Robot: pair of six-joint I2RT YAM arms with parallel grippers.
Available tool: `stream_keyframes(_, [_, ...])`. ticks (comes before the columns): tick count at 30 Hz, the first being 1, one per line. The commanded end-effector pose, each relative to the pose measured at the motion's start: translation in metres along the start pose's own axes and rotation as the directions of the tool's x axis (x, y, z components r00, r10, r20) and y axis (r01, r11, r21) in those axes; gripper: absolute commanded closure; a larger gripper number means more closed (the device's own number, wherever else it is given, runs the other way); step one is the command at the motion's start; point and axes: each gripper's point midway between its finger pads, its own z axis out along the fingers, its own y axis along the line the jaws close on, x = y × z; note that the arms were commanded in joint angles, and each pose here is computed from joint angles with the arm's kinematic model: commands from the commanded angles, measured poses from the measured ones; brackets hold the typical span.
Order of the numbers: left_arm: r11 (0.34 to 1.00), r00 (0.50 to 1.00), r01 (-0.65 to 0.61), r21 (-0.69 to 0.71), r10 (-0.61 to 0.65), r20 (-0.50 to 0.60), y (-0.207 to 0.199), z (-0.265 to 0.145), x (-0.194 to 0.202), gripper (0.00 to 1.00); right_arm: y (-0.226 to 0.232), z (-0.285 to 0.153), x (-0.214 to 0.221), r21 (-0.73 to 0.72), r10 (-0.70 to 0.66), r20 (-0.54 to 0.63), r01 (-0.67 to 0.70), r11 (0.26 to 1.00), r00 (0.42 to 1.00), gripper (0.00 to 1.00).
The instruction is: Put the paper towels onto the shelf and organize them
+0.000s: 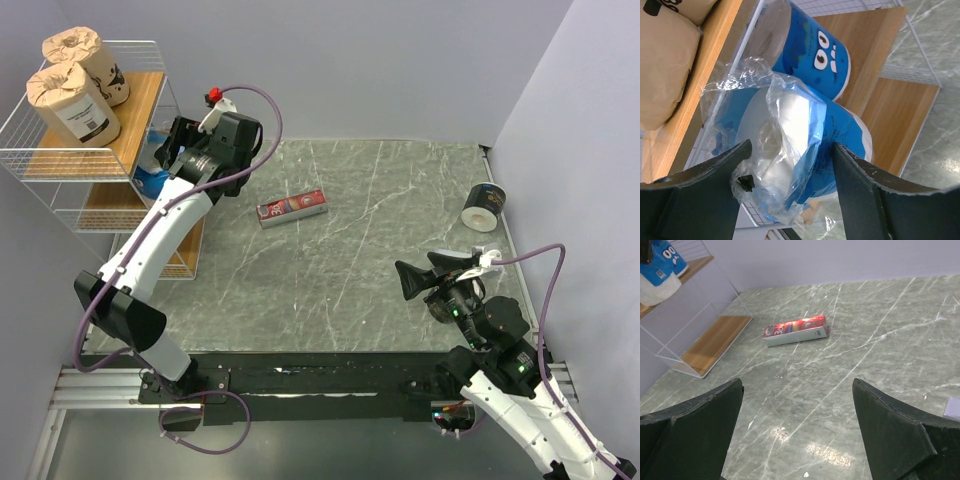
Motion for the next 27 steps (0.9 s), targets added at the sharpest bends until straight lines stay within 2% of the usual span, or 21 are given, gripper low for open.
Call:
stream_keyframes(1, [0.997, 1.000, 0.005, -0.073, -0.004, 0.010, 0.014, 0.001, -0.005, 0.27, 0.006, -0.004, -0.024, -0.015, 0.003, 0.062, -0.002, 1.000, 0.998, 0.03])
stream_keyframes(15, [0.998, 0.997, 0.033, 0.057, -0.037, 0.062, -0.007, -0.001, -0.034, 0.22, 0.001, -0.004, -0.020, 0.003, -0.012, 0.055, 0.012, 1.000, 0.998, 0.03])
stream_keyframes(27, [0.999, 0.998, 0.001, -0.038, 0.002, 0.061, 0.006, 0.000, -0.035, 0.23, 0.003, -0.002, -0.015, -0.007, -0.002, 0.046, 0.002, 1.000, 0.999, 0.03])
